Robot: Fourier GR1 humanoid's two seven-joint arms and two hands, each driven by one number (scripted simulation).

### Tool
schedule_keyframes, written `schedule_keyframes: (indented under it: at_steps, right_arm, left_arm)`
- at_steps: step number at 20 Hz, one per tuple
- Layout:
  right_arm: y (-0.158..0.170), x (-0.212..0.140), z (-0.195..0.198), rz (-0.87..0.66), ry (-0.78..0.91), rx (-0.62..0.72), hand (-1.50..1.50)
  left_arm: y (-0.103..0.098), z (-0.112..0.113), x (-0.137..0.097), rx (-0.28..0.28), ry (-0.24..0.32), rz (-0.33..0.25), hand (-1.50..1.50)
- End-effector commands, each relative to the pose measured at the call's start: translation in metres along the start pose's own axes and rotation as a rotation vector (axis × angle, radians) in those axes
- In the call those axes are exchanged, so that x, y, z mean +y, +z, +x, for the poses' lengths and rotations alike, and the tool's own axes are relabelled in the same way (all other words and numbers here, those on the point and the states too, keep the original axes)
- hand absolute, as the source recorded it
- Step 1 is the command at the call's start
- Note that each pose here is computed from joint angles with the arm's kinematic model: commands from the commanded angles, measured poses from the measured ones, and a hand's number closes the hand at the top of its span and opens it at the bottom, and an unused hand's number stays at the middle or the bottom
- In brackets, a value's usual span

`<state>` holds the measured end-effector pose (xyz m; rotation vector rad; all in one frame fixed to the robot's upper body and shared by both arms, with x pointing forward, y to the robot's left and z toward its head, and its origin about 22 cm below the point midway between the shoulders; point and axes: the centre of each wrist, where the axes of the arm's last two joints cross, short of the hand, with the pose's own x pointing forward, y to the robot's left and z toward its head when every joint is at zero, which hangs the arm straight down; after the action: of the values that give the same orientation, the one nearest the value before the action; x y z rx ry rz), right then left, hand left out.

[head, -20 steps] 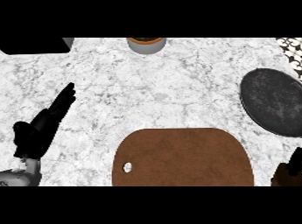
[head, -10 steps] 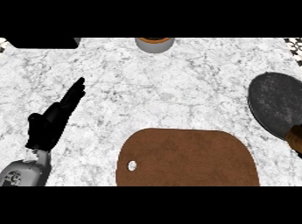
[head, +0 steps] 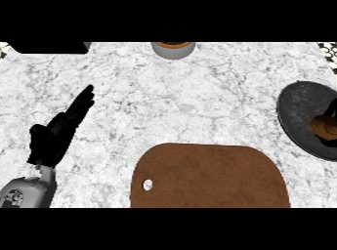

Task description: Pick the croissant from the cutting board and place it in the pan

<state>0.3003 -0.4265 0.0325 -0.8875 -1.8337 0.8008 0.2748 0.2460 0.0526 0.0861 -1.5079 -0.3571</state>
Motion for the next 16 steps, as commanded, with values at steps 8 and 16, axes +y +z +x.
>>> schedule_keyframes:
  at_steps: [8, 16]
  right_arm:
    - [-0.016, 0.010, -0.035, 0.175, 0.119, 0.310, -1.50]
    - [-0.049, 0.026, -0.025, 0.190, -0.126, 0.252, -1.50]
  left_arm:
    - [-0.009, 0.004, -0.010, -0.019, -0.027, -0.031, 0.00]
    - [-0.004, 0.001, -0.023, -0.017, -0.014, -0.036, 0.00]
